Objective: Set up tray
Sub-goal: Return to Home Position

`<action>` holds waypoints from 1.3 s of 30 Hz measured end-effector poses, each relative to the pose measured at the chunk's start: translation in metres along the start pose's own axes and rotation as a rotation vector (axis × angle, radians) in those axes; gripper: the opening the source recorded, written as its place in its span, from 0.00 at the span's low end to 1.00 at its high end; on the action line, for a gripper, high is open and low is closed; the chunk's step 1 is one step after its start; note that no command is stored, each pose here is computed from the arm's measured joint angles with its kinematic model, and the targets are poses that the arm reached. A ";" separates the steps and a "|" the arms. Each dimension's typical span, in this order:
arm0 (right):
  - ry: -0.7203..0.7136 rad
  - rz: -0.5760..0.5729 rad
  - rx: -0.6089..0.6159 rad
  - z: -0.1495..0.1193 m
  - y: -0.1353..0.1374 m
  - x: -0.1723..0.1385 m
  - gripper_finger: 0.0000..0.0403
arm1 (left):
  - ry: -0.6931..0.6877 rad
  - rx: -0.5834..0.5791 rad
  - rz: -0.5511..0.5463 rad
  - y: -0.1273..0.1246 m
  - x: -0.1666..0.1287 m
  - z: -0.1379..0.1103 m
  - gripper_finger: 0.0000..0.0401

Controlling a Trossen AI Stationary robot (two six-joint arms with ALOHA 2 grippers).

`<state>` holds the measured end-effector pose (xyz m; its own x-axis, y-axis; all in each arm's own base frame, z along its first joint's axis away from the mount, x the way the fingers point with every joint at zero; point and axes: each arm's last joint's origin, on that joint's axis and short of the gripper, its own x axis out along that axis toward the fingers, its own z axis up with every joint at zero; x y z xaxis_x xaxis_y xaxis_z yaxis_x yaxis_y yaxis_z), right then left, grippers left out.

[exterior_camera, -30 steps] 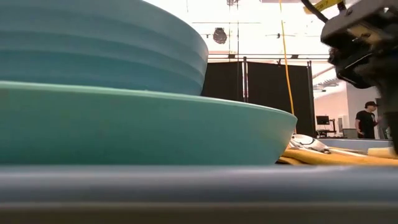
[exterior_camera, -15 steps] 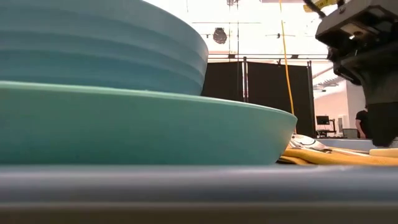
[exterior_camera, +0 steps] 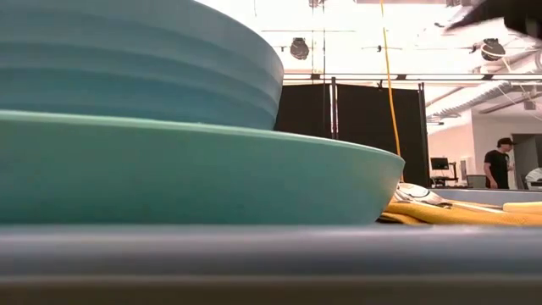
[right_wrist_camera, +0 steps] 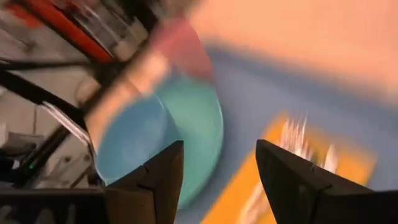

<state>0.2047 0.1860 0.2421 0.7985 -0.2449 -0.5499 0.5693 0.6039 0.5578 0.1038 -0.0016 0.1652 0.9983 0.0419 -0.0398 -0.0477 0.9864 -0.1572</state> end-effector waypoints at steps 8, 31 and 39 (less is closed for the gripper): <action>-0.502 0.155 -0.412 -0.023 -0.058 -0.060 0.47 | 0.000 0.000 0.000 0.000 0.000 0.000 0.75; -0.464 0.229 -0.355 -0.040 -0.225 -0.005 0.49 | -0.002 0.000 -0.001 0.000 0.000 0.000 0.75; -0.339 0.289 -0.417 -0.040 -0.202 -0.012 0.49 | 0.011 0.001 0.001 0.000 0.001 -0.001 0.75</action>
<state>0.0720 0.0969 0.1114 0.9661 -0.2128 -0.1458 0.2501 0.9113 0.3270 0.1043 -0.0016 0.1641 0.9978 0.0415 -0.0510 -0.0490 0.9865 -0.1563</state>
